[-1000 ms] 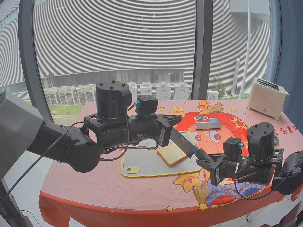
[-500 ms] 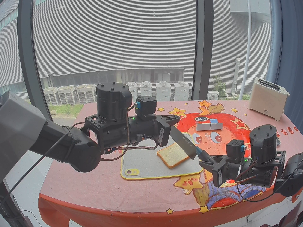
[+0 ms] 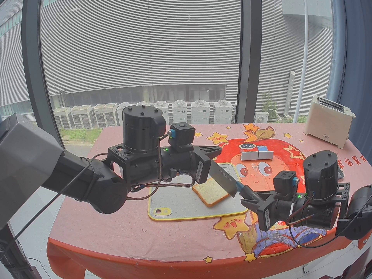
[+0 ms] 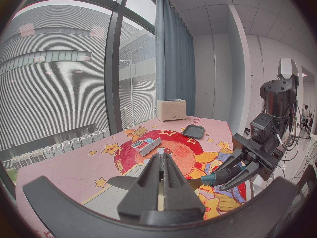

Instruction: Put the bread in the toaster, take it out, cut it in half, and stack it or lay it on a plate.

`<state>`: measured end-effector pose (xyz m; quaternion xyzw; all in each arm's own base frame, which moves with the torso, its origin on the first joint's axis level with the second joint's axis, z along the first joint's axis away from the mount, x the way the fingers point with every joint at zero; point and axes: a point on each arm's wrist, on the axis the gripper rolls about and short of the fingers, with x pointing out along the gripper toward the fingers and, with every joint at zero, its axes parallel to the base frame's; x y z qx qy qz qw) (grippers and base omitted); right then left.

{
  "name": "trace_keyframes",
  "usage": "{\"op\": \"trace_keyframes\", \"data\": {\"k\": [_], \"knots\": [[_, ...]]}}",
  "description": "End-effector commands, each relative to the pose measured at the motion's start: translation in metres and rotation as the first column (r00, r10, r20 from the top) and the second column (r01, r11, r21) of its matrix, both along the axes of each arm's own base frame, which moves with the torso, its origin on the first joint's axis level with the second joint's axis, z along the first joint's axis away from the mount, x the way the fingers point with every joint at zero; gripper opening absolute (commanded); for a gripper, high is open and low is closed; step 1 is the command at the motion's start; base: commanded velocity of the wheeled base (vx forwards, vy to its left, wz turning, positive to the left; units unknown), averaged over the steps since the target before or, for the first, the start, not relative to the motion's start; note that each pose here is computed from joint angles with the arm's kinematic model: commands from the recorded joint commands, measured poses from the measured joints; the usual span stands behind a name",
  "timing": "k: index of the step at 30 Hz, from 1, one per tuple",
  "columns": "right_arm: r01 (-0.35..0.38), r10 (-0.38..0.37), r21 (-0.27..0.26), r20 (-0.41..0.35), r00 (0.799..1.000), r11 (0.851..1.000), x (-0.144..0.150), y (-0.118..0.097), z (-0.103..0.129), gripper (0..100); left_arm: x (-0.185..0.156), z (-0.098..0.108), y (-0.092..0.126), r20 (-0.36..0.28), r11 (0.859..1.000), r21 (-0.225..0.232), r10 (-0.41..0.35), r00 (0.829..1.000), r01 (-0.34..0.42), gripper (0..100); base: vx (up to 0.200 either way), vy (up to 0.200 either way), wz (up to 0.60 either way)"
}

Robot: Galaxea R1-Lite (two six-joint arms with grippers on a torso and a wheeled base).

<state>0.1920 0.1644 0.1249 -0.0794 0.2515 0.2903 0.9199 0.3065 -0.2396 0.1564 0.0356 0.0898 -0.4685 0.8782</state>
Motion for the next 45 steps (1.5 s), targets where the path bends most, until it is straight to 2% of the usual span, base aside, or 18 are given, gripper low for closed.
{"op": "trace_keyframes", "data": {"k": [1, 4, 11, 15, 18, 27, 30, 45], "knots": [[-0.010, 0.010, -0.021, -0.035, 0.999, 1.000, -0.006, -0.002, 0.031, 0, -0.001, 0.000, -0.001, 0.000, 1.000, -0.001, -0.004, 1.000, 0.004, 0, 0.000, 0.000, 0.00], [-0.017, 0.013, -0.043, -0.086, 0.996, 0.999, -0.012, -0.001, 0.041, 0, -0.001, 0.000, -0.001, 0.002, 1.000, -0.002, -0.004, 1.000, 0.004, 0, 0.000, 0.000, 0.00], [-0.003, -0.004, -0.074, -0.090, 0.996, 0.997, -0.014, -0.002, 0.037, 0, -0.001, -0.002, -0.001, -0.007, 1.000, 0.003, -0.004, 1.000, 0.004, 0, 0.000, 0.000, 0.00], [-0.004, -0.001, -0.065, -0.083, 0.997, 0.998, -0.013, -0.001, 0.038, 0, -0.001, -0.002, -0.001, -0.006, 1.000, 0.002, -0.004, 1.000, 0.004, 0, 0.000, 0.000, 0.00], [0.003, -0.004, -0.028, -0.046, 0.999, 1.000, -0.011, 0.001, 0.041, 0, -0.001, -0.001, -0.001, -0.005, 1.000, -0.001, -0.004, 1.000, 0.004, 0, 0.000, 0.000, 0.00], [0.001, -0.007, -0.067, -0.089, 0.996, 0.998, -0.008, 0.003, 0.024, 0, 0.002, -0.001, -0.002, -0.001, 1.000, 0.001, 0.028, 1.000, -0.028, 0, 0.000, 0.000, 0.00], [0.004, -0.010, -0.066, -0.088, 0.996, 0.998, -0.008, 0.003, 0.025, 0, 0.007, -0.007, -0.005, -0.010, 0.999, 0.007, 0.033, 0.999, -0.033, 0, 0.000, 0.000, 0.00], [0.015, -0.023, -0.074, -0.097, 0.995, 0.997, -0.001, 0.005, 0.021, 0, 0.008, -0.010, -0.007, -0.015, 0.999, 0.011, 0.033, 0.999, -0.033, 0, 0.000, 0.000, 0.00]]}}
